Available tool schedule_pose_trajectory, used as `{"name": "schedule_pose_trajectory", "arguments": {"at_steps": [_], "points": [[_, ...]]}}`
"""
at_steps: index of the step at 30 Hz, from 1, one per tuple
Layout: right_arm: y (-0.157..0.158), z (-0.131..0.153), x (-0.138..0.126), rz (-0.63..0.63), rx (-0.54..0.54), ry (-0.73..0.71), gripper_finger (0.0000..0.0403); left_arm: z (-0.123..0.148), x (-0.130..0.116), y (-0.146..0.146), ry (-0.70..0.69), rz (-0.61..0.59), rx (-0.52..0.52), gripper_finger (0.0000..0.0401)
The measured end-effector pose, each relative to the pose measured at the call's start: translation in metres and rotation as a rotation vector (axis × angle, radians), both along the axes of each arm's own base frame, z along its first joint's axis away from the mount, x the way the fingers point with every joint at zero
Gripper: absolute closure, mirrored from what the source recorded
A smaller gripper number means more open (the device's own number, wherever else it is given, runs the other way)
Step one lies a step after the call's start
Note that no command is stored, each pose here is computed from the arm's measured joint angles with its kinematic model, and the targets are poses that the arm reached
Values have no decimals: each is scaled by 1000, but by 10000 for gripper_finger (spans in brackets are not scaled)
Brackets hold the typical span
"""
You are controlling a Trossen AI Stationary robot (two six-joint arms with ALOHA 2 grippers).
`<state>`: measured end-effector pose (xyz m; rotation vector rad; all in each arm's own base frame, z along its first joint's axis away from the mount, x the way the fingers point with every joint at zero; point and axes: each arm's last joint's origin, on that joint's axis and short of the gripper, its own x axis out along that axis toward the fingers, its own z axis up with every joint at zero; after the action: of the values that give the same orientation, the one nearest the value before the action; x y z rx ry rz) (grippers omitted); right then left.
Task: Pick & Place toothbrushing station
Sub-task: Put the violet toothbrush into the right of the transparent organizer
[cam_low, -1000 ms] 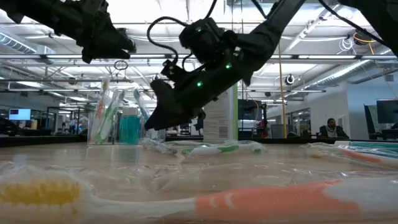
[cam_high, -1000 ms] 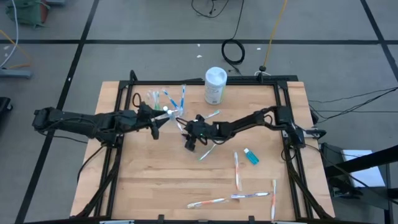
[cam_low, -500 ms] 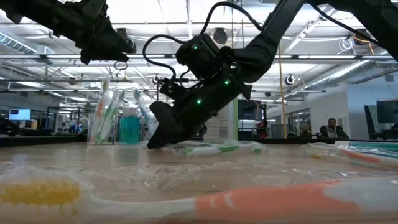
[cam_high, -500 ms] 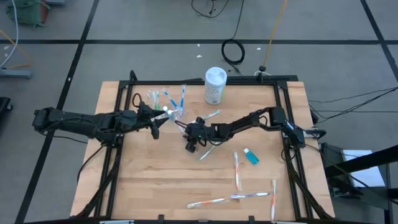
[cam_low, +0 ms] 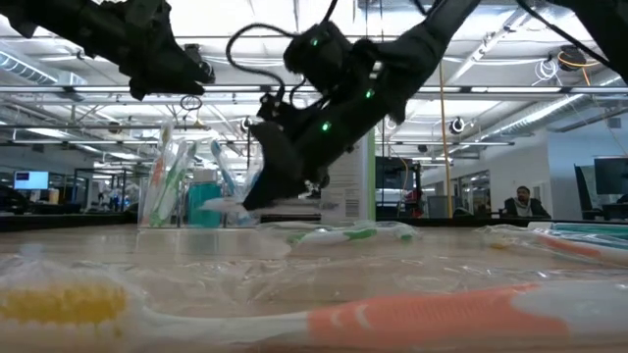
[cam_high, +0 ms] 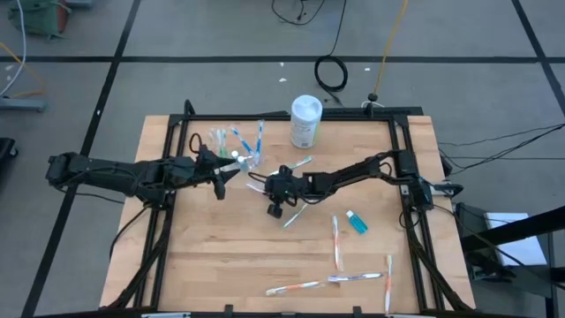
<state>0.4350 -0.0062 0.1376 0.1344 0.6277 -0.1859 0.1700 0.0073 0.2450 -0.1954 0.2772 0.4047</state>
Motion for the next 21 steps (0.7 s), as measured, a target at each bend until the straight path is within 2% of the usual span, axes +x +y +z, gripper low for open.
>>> {"name": "schedule_pose_trajectory", "arguments": {"at_steps": [4, 8, 14, 19, 21], "points": [[10, 24, -5, 75, -73, -13, 381, 0, 1, -2, 19, -69, 29, 217], [20, 52, -13, 175, -203, -43, 387, -1, 1, -2, 55, -124, 101, 217], [23, 85, -36, 62, -398, -81, 383, -5, -1, -2, 105, -115, 121, 217], [19, 80, -71, 50, -471, -103, 385, -5, -1, -2, 116, -129, 158, 217], [18, 79, -83, 40, -495, -192, 385, -5, -1, -2, 114, -137, 147, 217]]}}
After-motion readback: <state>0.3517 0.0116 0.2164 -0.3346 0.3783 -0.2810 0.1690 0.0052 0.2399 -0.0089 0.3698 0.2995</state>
